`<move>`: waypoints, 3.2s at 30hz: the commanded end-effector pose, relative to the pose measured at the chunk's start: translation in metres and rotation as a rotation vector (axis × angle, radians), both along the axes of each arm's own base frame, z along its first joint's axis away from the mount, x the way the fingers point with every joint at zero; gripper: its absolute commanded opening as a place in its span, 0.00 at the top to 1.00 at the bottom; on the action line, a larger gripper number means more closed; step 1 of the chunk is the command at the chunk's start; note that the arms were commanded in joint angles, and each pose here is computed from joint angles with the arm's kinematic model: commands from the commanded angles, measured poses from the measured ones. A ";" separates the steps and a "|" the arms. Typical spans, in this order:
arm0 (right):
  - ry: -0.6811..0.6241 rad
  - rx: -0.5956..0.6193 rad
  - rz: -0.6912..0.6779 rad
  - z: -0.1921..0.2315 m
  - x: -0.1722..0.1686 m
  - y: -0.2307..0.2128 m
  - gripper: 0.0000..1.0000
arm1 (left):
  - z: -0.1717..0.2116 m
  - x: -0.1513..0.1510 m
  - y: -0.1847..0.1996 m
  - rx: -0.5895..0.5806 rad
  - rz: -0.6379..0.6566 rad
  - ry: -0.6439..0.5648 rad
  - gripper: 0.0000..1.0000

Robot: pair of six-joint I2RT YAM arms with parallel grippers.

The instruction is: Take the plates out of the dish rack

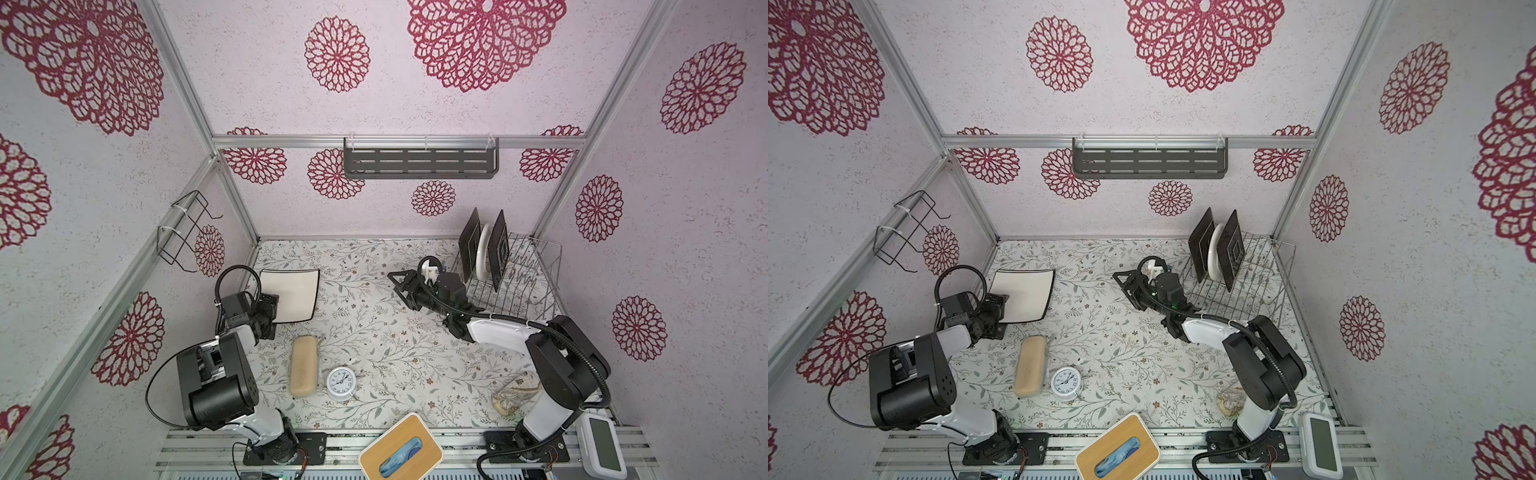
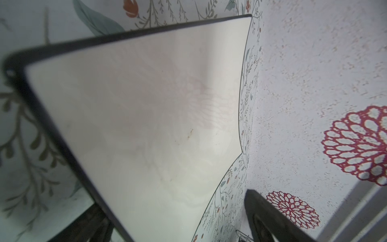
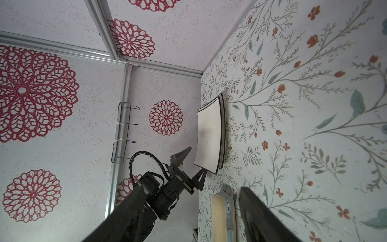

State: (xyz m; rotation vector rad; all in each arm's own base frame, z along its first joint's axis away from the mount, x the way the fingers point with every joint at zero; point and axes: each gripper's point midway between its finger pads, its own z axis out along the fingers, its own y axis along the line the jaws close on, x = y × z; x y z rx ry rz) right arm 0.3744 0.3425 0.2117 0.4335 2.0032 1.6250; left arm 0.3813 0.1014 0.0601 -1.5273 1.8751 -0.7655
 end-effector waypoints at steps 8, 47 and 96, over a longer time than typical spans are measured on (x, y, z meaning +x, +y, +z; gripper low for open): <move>-0.070 0.039 -0.031 0.027 -0.001 -0.007 0.26 | 0.022 0.020 0.007 0.053 -0.026 -0.062 0.03; -0.063 0.064 -0.040 0.021 -0.005 -0.013 0.26 | 0.002 0.019 0.001 0.139 -0.038 0.099 0.03; -0.115 0.025 -0.062 0.040 -0.013 -0.026 0.26 | 0.067 -0.007 -0.020 0.271 -0.149 0.009 0.03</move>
